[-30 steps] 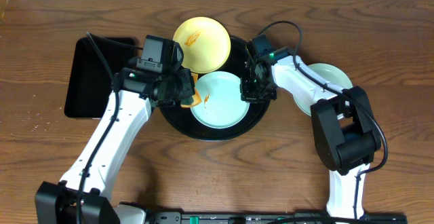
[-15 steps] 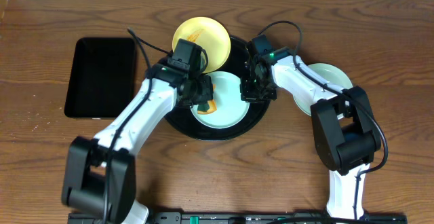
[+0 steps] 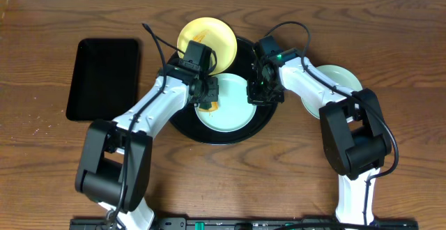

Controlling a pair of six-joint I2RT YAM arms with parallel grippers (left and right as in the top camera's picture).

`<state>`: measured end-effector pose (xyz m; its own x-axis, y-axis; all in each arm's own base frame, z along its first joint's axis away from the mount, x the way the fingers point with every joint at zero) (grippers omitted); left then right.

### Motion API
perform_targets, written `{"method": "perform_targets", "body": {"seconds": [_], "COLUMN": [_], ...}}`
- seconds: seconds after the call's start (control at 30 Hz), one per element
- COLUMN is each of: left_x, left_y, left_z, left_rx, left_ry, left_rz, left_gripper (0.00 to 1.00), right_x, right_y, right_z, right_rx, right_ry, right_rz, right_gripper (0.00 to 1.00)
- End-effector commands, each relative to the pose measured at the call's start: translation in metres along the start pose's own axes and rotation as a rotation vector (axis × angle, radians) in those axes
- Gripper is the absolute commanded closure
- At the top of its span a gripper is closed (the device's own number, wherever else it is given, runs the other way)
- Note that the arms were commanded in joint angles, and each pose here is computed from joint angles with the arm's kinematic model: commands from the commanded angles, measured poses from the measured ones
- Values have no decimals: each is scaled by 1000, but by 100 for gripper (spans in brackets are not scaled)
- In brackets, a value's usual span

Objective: Clean dirty plates on tray and stack at the side
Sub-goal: 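Lower the sponge onto the green plate with the left gripper, then scrub the green plate with the sponge while the right gripper holds it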

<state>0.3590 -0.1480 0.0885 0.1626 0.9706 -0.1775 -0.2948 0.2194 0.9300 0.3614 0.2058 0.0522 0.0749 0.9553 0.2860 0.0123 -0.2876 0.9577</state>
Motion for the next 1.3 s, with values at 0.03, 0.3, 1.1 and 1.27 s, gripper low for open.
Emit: {"method": "perform_targets", "body": {"seconds": [0.03,0.3,1.1,1.27], "left_x": [-3,-17,13,18], "left_y": [-21,-48,-47,-46], "left_z": [-9,-32,11,-22], "left_rx": [46,144,-101,55], "left_ry": [-94,-122,-23,53], "left_rz": [21,25,274,296], "left_gripper": [93,93,93,93], "right_x": [2,2,2,2], "right_y": [-13,-13,-13,-13], "right_z": [-9,-9,-9,-9], "right_rx": [34,33,34,34], "right_ry": [7,7,11,11], "right_rz": [-23,-24,-24,-24], "right_gripper": [99,99,99,99]}}
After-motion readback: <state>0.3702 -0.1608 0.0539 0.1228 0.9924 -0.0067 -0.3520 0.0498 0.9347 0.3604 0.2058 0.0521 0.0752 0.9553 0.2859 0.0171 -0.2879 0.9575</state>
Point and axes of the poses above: each gripper's point midway between its finger pads, its own y axis back along the fingers, its own x axis along the line the jaws close on, z = x × y, the point moved 5 cm from there along y, back along the fingers, and after that the axes turned 5 degrees about -y, right-handed, at the moved point
